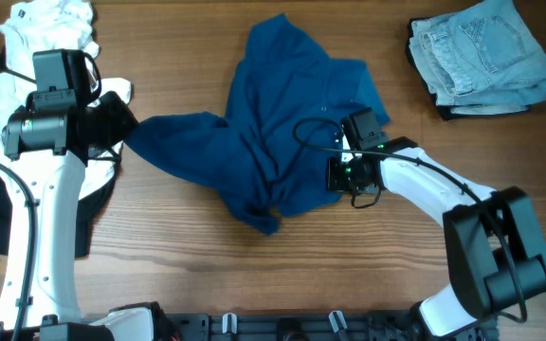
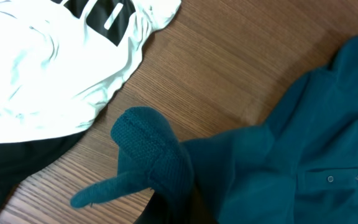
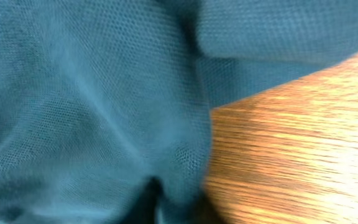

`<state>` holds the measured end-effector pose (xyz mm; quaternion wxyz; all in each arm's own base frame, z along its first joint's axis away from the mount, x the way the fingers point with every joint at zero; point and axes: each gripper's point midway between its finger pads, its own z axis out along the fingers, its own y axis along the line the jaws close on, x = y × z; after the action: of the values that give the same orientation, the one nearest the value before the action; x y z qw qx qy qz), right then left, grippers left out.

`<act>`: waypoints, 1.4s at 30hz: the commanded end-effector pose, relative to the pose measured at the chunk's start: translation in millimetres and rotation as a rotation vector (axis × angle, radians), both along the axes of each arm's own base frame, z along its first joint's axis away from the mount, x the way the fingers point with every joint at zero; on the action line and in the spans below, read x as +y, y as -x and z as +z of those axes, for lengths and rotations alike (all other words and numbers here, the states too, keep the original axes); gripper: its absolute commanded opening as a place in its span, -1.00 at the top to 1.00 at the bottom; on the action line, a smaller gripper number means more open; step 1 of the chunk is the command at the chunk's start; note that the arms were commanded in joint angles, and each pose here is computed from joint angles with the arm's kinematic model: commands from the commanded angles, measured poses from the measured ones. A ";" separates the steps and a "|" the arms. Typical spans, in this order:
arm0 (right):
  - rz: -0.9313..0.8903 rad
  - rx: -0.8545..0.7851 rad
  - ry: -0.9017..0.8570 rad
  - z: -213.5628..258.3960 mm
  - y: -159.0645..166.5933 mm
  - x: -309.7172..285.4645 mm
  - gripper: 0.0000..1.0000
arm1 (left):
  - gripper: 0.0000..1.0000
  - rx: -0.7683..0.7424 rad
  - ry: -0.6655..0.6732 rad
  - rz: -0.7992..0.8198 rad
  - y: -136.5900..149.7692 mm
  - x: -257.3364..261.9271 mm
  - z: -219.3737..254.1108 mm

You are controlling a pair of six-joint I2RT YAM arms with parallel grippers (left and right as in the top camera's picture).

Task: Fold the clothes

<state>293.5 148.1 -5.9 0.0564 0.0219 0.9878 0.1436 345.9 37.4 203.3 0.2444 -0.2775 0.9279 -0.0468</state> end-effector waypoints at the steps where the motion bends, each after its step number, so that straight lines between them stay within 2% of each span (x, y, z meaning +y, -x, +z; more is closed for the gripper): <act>1: 0.008 0.130 -0.004 -25.3 28.6 -0.6 0.91 | 0.92 -0.010 -0.022 0.004 2.4 4.9 3.9; 6: -0.026 0.074 -0.065 5.3 10.7 -2.8 0.91 | 0.92 -0.029 -0.024 0.005 0.3 5.1 7.8; 12: -0.069 -0.177 -0.093 116.5 -38.7 -34.6 0.91 | 0.92 -0.142 -0.037 0.005 0.1 5.2 46.8; 17: -0.174 -0.422 -0.055 228.2 -54.4 -80.4 0.92 | 0.92 -0.310 -0.057 0.006 9.5 4.1 98.1; 22: -0.247 -0.592 -0.031 309.2 -41.3 -117.2 0.91 | 0.92 -0.475 -0.075 0.009 28.3 1.9 144.3; 31: -0.376 -0.811 0.019 405.9 -8.3 -164.8 0.92 | 0.92 -0.740 -0.114 0.004 66.1 -2.5 214.2; 42: -0.432 -1.100 0.102 518.2 42.2 -184.2 0.92 | 0.92 -1.059 -0.187 -0.008 103.0 -6.2 296.4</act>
<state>275.2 -32.2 472.0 0.5377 0.1546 0.8225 0.1019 261.1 27.9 469.2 0.6631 -0.1994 0.7127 -0.1124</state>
